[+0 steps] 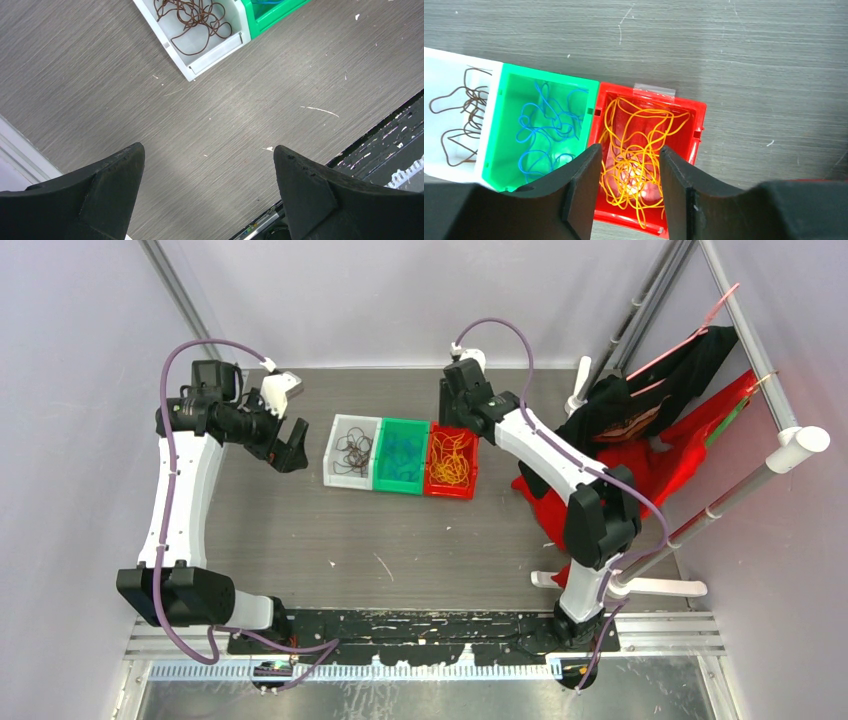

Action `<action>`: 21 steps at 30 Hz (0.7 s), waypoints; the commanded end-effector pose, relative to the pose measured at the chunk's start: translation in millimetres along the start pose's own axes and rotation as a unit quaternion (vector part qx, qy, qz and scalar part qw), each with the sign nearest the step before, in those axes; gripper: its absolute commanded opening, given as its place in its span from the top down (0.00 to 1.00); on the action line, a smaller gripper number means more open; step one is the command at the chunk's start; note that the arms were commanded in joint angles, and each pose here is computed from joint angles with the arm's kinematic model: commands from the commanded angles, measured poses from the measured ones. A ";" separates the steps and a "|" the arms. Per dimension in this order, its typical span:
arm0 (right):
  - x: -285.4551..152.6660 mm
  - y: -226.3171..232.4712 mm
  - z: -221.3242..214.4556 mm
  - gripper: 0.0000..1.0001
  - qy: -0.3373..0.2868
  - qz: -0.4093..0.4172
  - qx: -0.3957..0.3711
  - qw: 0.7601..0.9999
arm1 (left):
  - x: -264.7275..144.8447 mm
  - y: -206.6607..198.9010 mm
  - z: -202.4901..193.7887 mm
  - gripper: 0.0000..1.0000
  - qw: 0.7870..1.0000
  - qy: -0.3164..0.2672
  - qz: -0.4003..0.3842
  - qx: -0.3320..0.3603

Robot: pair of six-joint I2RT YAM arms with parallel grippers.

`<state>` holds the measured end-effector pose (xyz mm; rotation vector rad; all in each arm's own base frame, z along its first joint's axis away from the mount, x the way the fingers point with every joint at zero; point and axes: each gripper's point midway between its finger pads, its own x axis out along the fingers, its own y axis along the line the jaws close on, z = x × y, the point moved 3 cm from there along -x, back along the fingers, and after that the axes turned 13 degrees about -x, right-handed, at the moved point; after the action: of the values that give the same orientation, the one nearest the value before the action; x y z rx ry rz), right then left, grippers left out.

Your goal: Untangle the cables

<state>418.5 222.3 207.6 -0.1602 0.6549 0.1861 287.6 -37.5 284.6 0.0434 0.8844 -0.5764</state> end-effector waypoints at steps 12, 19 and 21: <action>69.7 9.7 -60.8 0.72 0.080 0.017 0.045 0.996 | -10.2 -3.4 11.3 0.01 0.999 -0.035 0.004 0.002; 44.8 10.4 -29.7 0.59 0.043 0.046 0.050 0.997 | -3.2 -0.2 11.2 0.00 0.999 -0.045 0.007 -0.013; 23.7 8.2 -7.5 0.40 0.007 0.059 0.053 0.997 | 0.5 1.1 11.3 0.01 0.998 -0.050 0.008 -0.020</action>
<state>420.1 221.1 92.2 -0.1208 0.9171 0.1900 290.5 -38.7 282.0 0.0091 0.8779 -0.5548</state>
